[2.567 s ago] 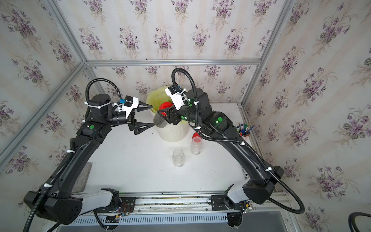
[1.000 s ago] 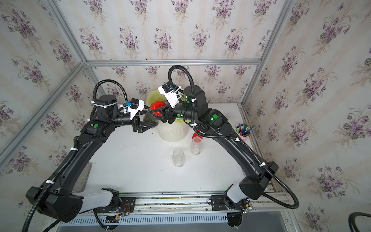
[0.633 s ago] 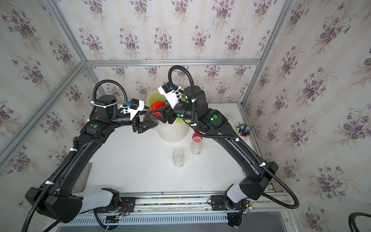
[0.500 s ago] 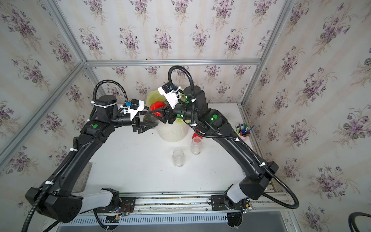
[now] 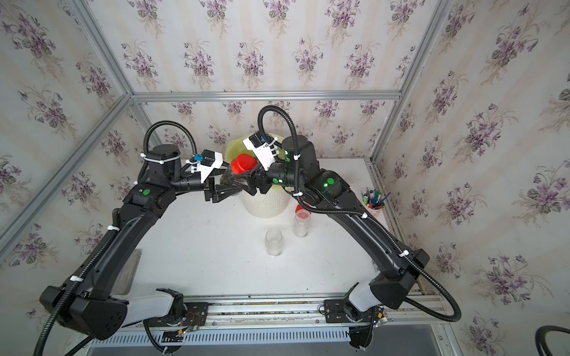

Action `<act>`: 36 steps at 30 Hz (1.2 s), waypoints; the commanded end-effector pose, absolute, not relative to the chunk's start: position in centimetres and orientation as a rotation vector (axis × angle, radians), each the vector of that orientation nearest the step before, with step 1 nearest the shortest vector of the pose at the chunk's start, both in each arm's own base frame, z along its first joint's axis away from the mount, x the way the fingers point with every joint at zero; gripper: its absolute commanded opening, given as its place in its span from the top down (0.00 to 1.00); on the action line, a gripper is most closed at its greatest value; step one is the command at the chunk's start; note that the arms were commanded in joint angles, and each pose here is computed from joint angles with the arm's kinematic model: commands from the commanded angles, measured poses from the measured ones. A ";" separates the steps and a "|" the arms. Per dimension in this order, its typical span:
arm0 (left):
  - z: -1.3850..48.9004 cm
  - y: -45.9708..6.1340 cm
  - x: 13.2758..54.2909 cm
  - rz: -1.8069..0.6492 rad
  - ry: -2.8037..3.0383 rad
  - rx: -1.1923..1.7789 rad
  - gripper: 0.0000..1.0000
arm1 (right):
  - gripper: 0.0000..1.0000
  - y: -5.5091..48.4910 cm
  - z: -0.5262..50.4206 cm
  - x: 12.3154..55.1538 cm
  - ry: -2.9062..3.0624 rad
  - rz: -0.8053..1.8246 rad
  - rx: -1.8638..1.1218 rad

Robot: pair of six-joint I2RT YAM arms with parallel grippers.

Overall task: Empty moldy tea leaves from jars
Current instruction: Pick up the jar from the center of the board, then unscrew the lid from the jar.

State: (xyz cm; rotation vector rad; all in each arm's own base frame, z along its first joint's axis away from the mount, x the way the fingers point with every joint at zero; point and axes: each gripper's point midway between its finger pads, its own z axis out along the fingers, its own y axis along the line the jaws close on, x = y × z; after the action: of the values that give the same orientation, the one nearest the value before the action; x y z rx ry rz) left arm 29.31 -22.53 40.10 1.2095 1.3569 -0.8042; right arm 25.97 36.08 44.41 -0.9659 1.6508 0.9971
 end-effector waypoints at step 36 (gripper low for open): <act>38.9 -22.3 30.1 -0.752 1.384 1.211 0.43 | 0.35 35.1 44.4 27.8 1.715 0.992 -0.990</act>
State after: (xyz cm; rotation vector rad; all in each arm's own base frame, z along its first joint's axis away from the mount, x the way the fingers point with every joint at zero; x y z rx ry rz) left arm 30.28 -22.25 38.55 1.1992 1.4115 -0.7532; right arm 28.02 34.95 44.35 -0.9572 1.7339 0.9869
